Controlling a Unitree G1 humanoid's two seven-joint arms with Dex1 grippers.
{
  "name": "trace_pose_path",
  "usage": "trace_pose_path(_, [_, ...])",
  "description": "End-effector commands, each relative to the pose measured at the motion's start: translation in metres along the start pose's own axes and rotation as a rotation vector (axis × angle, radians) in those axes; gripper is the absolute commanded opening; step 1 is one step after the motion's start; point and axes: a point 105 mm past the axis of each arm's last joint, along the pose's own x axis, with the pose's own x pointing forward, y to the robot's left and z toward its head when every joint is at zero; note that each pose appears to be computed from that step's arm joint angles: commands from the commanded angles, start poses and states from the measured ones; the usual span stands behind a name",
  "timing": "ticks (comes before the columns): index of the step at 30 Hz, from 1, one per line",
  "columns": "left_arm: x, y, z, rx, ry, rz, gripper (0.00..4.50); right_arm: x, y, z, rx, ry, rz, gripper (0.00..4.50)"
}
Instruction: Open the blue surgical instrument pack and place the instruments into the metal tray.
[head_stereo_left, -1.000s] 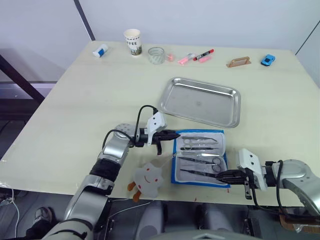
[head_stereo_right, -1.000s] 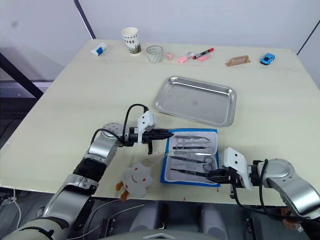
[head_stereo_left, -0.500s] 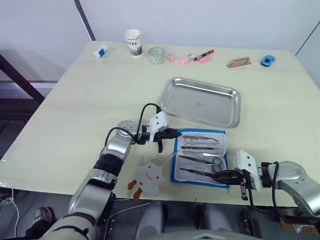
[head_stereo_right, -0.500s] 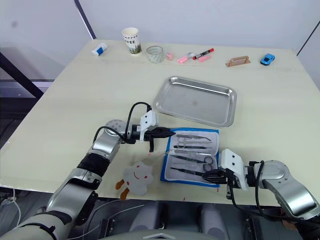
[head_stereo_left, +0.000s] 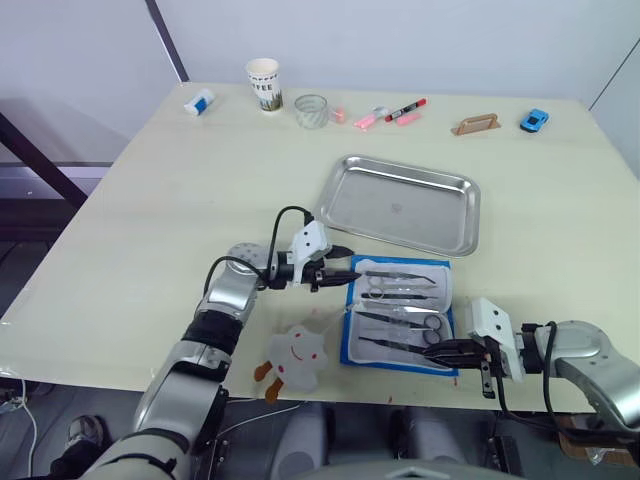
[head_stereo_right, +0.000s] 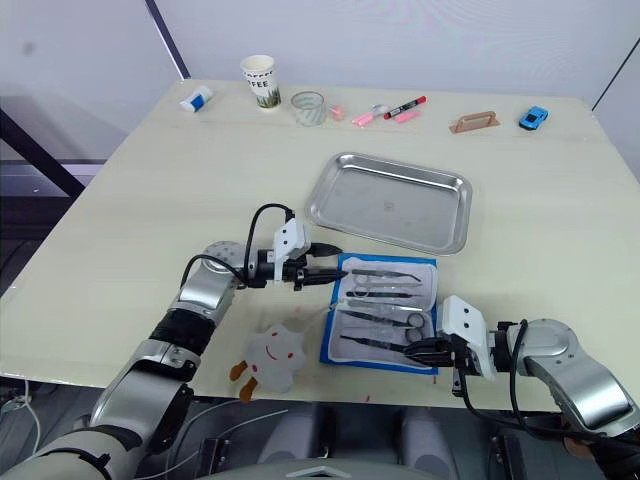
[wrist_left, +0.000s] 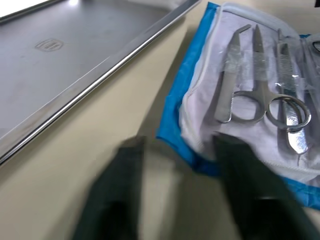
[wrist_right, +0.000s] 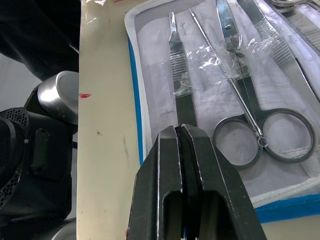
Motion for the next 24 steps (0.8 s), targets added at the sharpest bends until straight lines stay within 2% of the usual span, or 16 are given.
trace_pose_path(1, [-0.004, -0.008, 0.0, 0.007, -0.009, -0.03, 4.45, -0.001, -0.001, 0.002, 0.019, -0.006, -0.011, 0.0])
trace_pose_path(14, [-0.067, -0.028, 0.028, -0.15, -0.245, -0.016, 4.45, -0.008, 0.001, 0.025, -0.008, -0.093, -0.012, 0.0])
trace_pose_path(15, [-0.074, -0.03, 0.031, -0.16, -0.28, -0.02, 4.45, -0.008, 0.001, 0.027, -0.013, -0.104, -0.013, 0.0])
trace_pose_path(18, [-0.098, -0.042, 0.035, -0.168, -0.3, -0.09, 4.45, -0.013, 0.003, 0.038, -0.022, -0.155, -0.014, 0.0])
trace_pose_path(21, [-0.118, -0.049, 0.042, -0.176, -0.318, -0.129, 4.5, -0.02, 0.003, 0.05, -0.056, -0.194, -0.05, 0.94])
trace_pose_path(24, [-0.131, -0.055, 0.047, -0.173, -0.32, -0.153, 4.5, -0.027, 0.004, 0.055, -0.072, -0.205, -0.064, 2.12])
